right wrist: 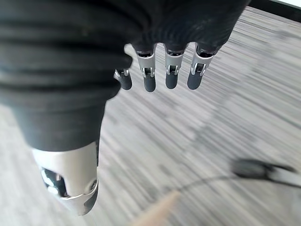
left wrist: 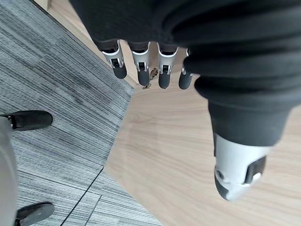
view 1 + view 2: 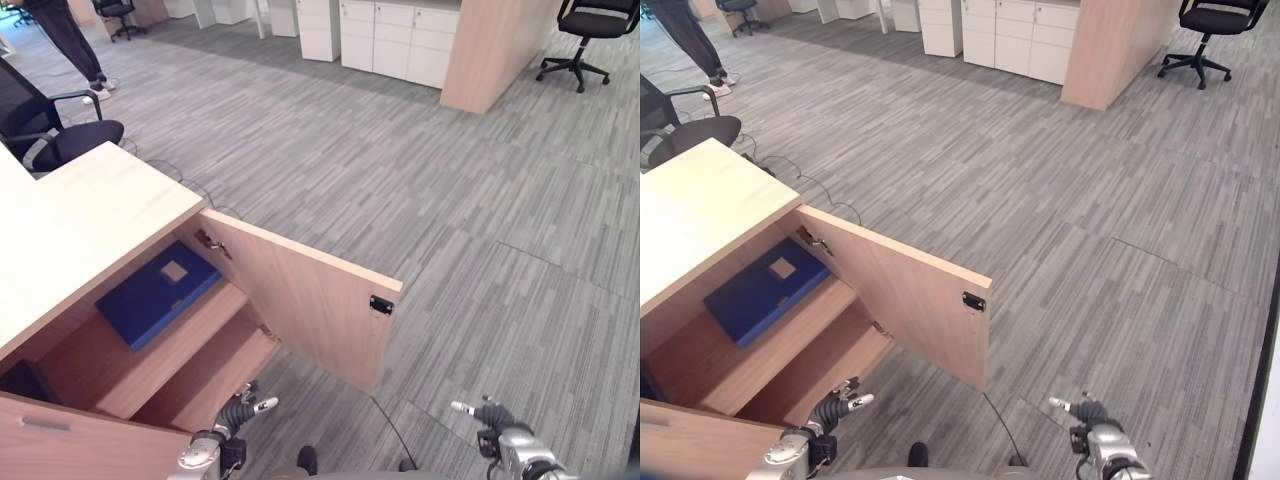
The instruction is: Put the empty folder in the office cabinet
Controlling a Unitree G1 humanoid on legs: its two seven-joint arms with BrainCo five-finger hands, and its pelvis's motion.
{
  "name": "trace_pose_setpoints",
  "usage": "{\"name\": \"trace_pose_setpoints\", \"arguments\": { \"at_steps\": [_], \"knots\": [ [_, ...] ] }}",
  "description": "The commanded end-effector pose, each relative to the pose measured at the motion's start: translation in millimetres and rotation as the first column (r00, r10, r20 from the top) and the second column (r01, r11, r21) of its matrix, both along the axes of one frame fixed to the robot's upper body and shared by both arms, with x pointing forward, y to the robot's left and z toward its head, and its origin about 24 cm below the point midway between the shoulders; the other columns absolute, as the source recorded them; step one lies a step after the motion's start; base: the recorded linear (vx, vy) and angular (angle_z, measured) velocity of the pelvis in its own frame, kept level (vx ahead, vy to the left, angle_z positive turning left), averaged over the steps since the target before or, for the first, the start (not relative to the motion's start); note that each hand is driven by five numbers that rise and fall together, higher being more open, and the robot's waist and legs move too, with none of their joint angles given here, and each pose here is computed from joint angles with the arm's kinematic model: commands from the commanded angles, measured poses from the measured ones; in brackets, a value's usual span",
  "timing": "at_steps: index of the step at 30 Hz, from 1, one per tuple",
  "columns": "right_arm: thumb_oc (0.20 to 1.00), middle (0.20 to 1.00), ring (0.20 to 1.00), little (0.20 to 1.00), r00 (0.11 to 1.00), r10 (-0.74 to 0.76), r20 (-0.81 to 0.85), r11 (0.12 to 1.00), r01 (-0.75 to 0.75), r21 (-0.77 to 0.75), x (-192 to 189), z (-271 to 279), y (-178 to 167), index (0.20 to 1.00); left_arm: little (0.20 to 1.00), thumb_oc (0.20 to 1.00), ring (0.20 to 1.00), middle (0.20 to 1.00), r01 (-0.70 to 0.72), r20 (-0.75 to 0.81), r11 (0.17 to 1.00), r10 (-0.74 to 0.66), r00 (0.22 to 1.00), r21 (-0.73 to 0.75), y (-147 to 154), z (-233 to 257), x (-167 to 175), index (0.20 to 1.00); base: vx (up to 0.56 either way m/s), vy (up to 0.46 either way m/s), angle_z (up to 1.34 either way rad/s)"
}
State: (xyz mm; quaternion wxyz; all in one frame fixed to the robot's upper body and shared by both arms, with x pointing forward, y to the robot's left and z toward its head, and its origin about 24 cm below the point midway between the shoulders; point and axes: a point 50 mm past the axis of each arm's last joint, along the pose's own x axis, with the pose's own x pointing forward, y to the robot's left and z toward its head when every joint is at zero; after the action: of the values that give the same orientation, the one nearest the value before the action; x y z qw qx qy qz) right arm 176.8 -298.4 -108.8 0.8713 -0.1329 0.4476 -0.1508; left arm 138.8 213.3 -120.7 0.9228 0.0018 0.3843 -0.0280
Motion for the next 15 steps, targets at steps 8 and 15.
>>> {"name": "trace_pose_setpoints", "arguments": {
  "at_steps": [8,15],
  "knots": [
    [1.0,1.0,1.0,1.0,0.912,-0.007,0.41,0.999,0.022,-0.032,128.1,101.6,-4.6,1.0,1.0,1.0,1.0,1.0,0.099,0.132,0.995,-0.101,0.986,0.019,10.9,26.0,25.5,1.0,0.01,0.015,0.06],
    [1.0,1.0,1.0,1.0,0.887,0.053,0.458,0.999,-0.05,-0.019,153.3,116.7,21.7,1.0,1.0,1.0,1.0,1.0,0.097,0.108,0.995,-0.1,0.989,0.028,13.1,22.9,22.4,1.0,0.0,-0.004,0.17]
  ]
}}
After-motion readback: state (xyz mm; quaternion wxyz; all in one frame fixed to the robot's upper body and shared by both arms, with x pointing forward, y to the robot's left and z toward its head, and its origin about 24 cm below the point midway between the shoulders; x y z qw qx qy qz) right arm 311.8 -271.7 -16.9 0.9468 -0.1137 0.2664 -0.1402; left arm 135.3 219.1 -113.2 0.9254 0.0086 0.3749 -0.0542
